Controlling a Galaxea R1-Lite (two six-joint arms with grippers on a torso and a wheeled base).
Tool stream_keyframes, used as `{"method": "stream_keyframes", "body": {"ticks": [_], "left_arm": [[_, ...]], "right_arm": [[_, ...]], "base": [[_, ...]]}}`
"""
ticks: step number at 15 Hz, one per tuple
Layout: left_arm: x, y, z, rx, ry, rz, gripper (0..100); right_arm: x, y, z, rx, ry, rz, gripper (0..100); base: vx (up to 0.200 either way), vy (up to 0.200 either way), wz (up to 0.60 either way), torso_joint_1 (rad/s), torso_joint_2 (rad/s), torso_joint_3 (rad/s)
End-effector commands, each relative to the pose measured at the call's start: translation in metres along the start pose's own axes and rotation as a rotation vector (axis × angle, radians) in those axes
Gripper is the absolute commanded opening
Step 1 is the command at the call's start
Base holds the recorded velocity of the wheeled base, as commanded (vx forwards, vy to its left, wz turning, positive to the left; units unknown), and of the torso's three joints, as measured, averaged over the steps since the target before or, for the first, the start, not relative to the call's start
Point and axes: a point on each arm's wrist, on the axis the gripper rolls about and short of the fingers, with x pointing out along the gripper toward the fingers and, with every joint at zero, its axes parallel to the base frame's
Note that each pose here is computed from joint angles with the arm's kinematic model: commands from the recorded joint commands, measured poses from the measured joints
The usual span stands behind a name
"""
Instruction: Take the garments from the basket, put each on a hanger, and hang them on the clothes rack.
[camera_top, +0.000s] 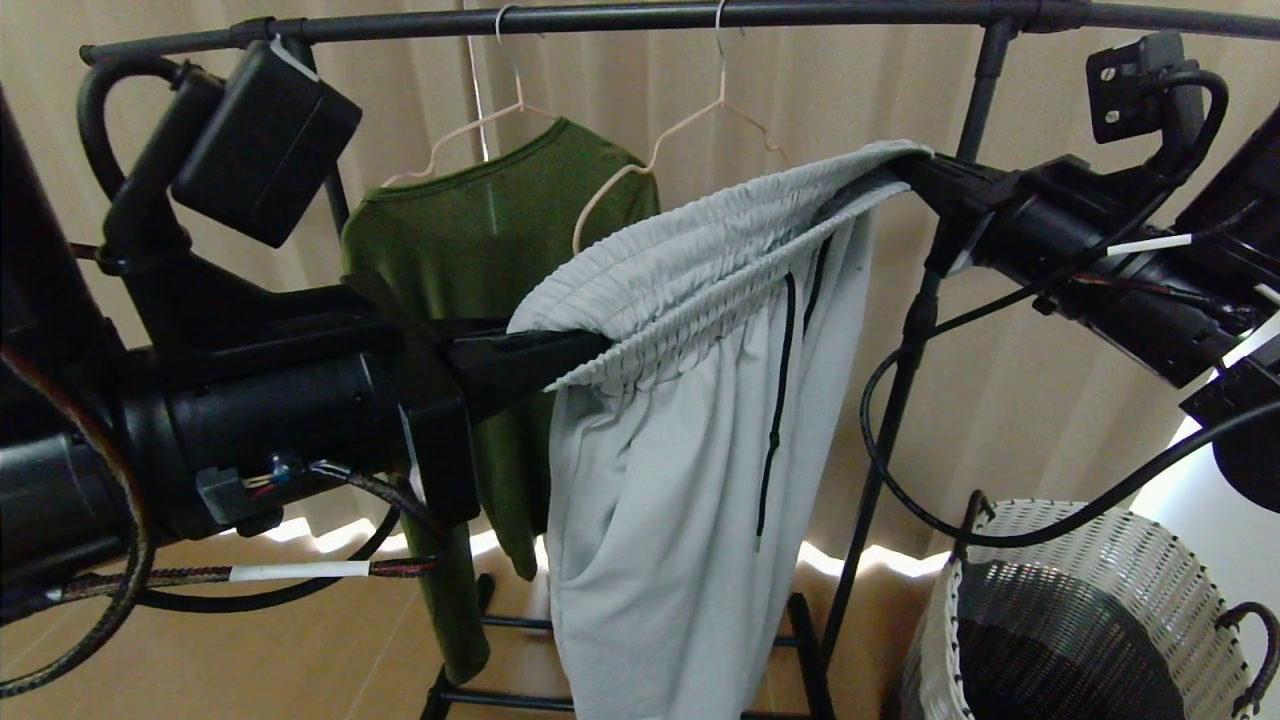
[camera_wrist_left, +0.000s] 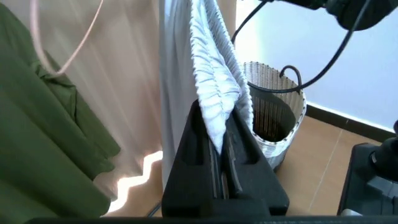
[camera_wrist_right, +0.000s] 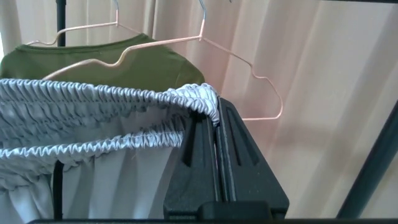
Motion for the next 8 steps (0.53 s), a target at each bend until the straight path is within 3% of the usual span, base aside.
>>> {"method": "stream_keyframes", "body": {"ticks": [1, 5, 8], "left_arm": [[0.001, 0.001, 0.005, 0.006, -0.017, 0.002, 0], [0.016, 0.017, 0.01, 0.027, -0.016, 0.113, 0], [0.038, 0.027, 0.014, 0.018, -0.003, 0.26, 0]], "right_arm": [[-0.002, -0.001, 0.003, -0.004, -0.005, -0.006, 0], [-0.014, -0.004, 0.018, -0.008, 0.008, -0.022, 0], [-0.04, 0.0, 0.044, -0.001, 0.04, -0.022, 0]], "base": [[0.0, 0.0, 0.0, 0.0, 0.0, 0.0], [0.0, 0.0, 0.0, 0.0, 0.0, 0.0], [0.0, 0.0, 0.0, 0.0, 0.0, 0.0]]}}
